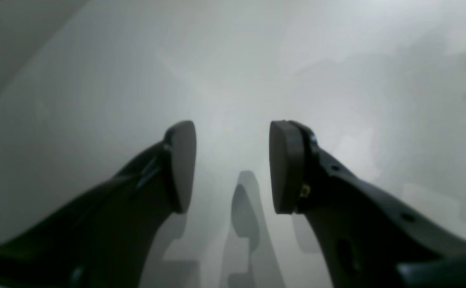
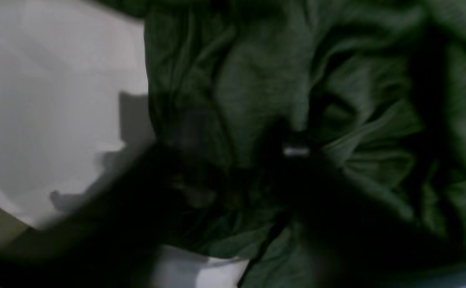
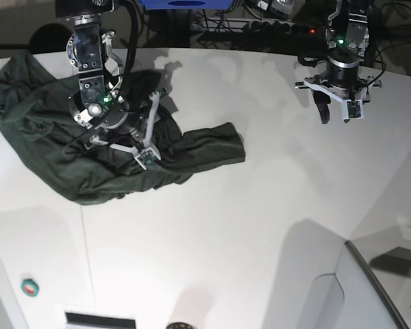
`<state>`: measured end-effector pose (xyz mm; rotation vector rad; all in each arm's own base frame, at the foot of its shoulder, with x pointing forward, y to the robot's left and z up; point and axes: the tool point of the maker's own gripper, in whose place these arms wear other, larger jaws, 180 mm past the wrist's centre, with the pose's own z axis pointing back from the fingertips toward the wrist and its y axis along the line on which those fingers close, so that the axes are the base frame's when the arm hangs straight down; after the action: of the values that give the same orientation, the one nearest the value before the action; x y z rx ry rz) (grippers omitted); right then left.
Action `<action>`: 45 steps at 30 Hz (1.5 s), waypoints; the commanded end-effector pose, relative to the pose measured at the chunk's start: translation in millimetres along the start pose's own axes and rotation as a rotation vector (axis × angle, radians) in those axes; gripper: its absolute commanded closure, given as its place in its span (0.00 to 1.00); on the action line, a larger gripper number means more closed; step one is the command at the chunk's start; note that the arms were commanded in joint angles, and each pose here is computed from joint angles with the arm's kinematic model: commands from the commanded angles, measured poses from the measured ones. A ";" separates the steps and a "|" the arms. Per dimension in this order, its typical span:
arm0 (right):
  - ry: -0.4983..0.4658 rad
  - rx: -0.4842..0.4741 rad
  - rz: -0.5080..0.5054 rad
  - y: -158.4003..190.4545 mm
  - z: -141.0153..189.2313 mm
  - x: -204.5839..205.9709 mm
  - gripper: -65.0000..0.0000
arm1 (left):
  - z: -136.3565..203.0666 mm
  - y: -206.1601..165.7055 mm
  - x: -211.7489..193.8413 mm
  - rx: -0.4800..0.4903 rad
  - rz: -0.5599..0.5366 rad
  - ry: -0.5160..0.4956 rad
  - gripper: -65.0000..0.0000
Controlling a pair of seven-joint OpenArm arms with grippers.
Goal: Layout the t-shirt on the table in an organized manner, then fold the t-shirt properly
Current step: 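Grasp a fold of the shirt with the right gripper and lift it, then grasp a sleeve with the left gripper and stretch it away from the right gripper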
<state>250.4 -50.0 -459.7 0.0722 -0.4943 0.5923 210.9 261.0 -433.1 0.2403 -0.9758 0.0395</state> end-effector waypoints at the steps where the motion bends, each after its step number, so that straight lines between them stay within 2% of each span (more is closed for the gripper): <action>1: -0.049 -0.017 -0.002 -5.4 4.6 15.7 0.95 | 0.1 5.1 11.3 0.009 -0.011 -0.042 0.56; 2: -0.055 -0.020 -0.002 -5.4 6.2 17.1 1.00 | 0.1 5.1 11.3 0.009 -0.011 -0.042 0.56; 4: -0.070 -0.029 -0.003 -3.0 14.9 17.1 0.97 | 0.4 5.1 10.7 0.009 -0.011 -0.041 0.56; 6: -0.116 -0.040 0.020 2.4 31.3 26.0 1.00 | 0.4 5.1 10.7 0.009 -0.011 -0.041 0.56; 9: -0.177 -0.028 0.070 22.7 52.8 39.1 0.99 | 0.2 3.9 11.0 0.006 -0.011 -0.042 0.56; 11: -0.173 -0.007 0.092 37.3 60.9 36.3 0.99 | -0.9 3.8 13.0 0.006 -0.010 -0.046 0.56; 15: -0.152 0.080 0.112 77.5 66.8 12.3 0.99 | -2.0 4.3 15.0 0.008 -0.009 -0.051 0.56; 20: -0.146 0.244 0.203 142.7 79.9 -10.4 0.99 | -2.4 5.3 16.0 0.010 -0.010 -0.053 0.56; 23: -0.114 0.309 0.230 166.5 73.0 -21.7 0.99 | -2.4 5.3 16.0 0.010 -0.010 -0.053 0.56; 28: -0.069 0.324 0.250 168.3 53.5 -27.0 0.99 | -5.0 -0.8 21.0 -0.002 -0.005 -0.063 0.56; 30: -0.073 0.321 0.251 167.1 54.4 -25.7 0.95 | -5.3 -0.8 21.3 -0.001 -0.005 -0.063 0.56; 35: -0.127 0.279 0.250 154.2 64.9 -9.1 0.64 | -6.3 -13.7 28.1 -0.009 0.039 -0.082 0.56; 37: -0.150 0.234 0.264 136.6 71.0 -4.2 0.51 | -7.4 -29.3 31.9 -0.035 0.058 -0.090 0.56; 39: -0.168 0.184 0.253 117.3 75.8 1.2 0.44 | -6.5 -48.0 34.9 -0.077 0.062 -0.096 0.57; 42: -0.180 0.087 0.216 76.7 75.4 9.5 0.44 | -5.7 -80.5 45.5 -0.156 0.060 -0.119 0.67; 45: -0.193 -0.044 0.159 19.1 74.7 20.9 0.44 | -3.5 -119.6 54.8 -0.252 0.050 -0.141 0.90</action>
<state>218.7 -43.0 -394.1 0.0390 -0.6642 0.7378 252.6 139.4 -425.2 -0.0199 -1.0597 -0.0513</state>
